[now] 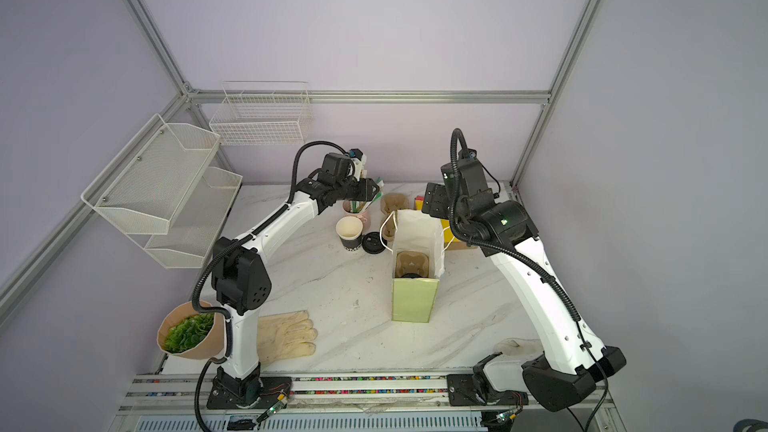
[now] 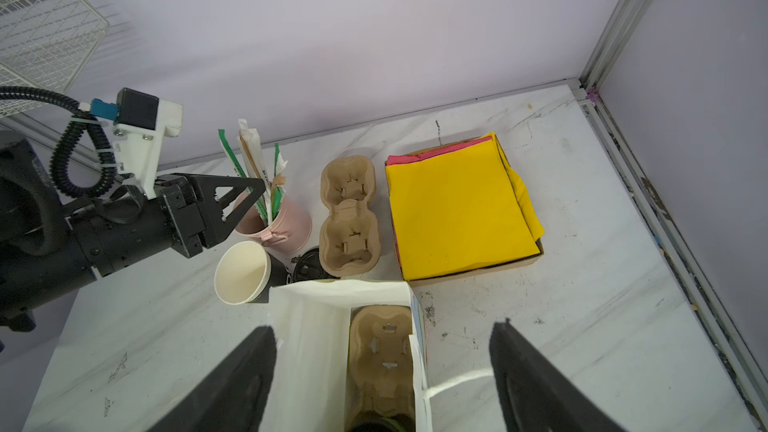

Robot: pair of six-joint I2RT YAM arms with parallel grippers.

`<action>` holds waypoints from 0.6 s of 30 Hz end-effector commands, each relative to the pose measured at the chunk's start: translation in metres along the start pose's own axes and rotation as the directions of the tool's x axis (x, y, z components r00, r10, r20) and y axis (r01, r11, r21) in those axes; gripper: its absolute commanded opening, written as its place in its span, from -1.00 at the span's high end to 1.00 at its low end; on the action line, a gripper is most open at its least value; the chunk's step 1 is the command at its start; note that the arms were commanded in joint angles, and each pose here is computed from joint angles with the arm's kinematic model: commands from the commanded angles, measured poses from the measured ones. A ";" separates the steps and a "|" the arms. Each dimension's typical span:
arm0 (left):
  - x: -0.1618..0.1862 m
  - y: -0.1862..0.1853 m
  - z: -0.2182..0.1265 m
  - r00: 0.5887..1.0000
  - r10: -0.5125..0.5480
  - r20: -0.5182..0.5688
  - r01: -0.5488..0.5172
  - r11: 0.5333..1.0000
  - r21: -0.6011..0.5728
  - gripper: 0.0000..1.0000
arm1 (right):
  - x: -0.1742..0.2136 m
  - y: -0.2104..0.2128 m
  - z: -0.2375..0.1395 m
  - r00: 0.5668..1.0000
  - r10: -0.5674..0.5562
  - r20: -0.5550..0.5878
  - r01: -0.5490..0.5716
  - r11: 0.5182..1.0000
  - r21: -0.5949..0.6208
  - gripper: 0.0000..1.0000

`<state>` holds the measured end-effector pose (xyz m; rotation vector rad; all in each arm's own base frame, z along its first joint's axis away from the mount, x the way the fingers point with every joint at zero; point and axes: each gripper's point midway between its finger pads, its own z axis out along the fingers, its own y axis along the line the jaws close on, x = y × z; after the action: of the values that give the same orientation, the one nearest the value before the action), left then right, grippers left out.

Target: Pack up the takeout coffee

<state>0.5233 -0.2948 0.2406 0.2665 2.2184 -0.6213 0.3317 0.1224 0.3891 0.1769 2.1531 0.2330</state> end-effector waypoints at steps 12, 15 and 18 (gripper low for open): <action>-0.042 -0.011 -0.015 0.996 -0.008 0.087 0.006 1.000 0.022 0.26 | 0.001 -0.002 -0.006 1.000 -0.004 0.015 0.004 1.000 -0.020 -0.68; -0.044 -0.011 -0.015 0.996 -0.010 0.091 0.009 1.000 0.019 0.42 | 0.003 -0.002 -0.005 1.000 -0.005 0.013 0.006 1.000 -0.024 -0.68; -0.044 -0.012 -0.014 0.996 -0.016 0.086 0.013 0.999 0.029 0.53 | 0.003 -0.002 -0.006 1.000 -0.005 0.013 0.006 1.000 -0.025 -0.67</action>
<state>0.5299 -0.2955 0.2469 0.2373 2.2217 -0.6310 0.3263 0.1221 0.3821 0.1602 2.1667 0.2385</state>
